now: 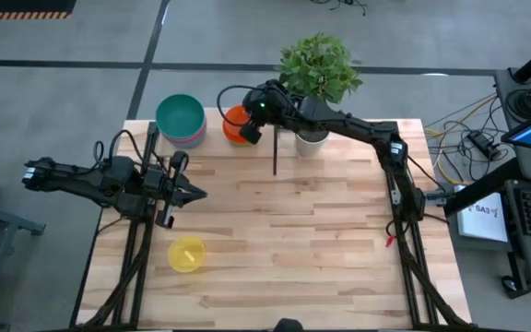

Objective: Place and stack bowls onto a shelf
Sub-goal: Stack the transparent orange bowl on top of the transparent violet bowl on the shelf, then stack the transparent yellow bowl on top of the transparent orange bowl on the shelf

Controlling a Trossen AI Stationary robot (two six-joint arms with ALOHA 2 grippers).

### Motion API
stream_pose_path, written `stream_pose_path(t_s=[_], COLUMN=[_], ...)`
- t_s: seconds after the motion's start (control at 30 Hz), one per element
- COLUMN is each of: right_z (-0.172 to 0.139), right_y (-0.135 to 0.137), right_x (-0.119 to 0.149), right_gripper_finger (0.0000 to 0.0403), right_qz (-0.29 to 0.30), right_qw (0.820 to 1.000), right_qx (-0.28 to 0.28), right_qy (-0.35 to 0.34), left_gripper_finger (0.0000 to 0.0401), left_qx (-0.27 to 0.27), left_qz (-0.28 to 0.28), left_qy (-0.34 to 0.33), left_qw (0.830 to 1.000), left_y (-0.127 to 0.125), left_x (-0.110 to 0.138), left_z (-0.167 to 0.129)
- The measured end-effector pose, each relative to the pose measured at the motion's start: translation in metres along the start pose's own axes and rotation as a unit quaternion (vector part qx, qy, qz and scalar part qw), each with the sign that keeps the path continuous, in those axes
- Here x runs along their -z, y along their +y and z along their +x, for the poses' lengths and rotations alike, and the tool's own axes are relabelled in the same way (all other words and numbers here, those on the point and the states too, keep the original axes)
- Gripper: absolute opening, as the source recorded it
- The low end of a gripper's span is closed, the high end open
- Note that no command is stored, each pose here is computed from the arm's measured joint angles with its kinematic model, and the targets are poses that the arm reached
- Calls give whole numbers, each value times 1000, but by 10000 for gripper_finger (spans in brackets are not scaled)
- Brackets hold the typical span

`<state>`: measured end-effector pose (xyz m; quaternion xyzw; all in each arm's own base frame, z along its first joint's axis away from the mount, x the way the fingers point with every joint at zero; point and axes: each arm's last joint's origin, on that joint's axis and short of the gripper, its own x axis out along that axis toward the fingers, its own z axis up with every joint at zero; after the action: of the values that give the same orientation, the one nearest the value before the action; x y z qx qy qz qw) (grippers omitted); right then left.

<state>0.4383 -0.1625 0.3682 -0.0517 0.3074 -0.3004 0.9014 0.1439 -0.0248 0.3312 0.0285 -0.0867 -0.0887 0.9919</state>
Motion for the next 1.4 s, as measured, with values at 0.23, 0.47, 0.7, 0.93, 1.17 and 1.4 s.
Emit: stream_pose_path(t_s=[0.23, 0.47, 0.7, 0.93, 1.17, 1.4], right_z=[2, 4, 9, 16, 16, -3], right_y=[0, 0, 2, 5, 3, 14], right_x=[0, -1, 3, 9, 8, -2], right_gripper_finger=[9, 9, 11, 53, 105, 116], right_qz=[1, -1, -13, -15, -32, -72], right_qw=[1000, 1000, 1000, 1000, 998, 996], right_qx=[14, 16, 17, 21, 44, 28], right_qy=[-4, -19, -17, -17, -17, -40], left_gripper_finger=[0, 0, 0, 0, 0, 0], left_qx=[0, 0, 0, 0, 0, 1], left_qz=[0, 0, 0, 0, 0, 4], left_qy=[1, 1, 1, 2, 4, 11], left_qw=[1000, 1000, 1000, 1000, 1000, 1000], left_y=[0, 0, 0, 0, 0, 0], left_x=[0, 0, 0, 0, 1, 2], left_z=[0, 0, 0, 0, 0, 0])
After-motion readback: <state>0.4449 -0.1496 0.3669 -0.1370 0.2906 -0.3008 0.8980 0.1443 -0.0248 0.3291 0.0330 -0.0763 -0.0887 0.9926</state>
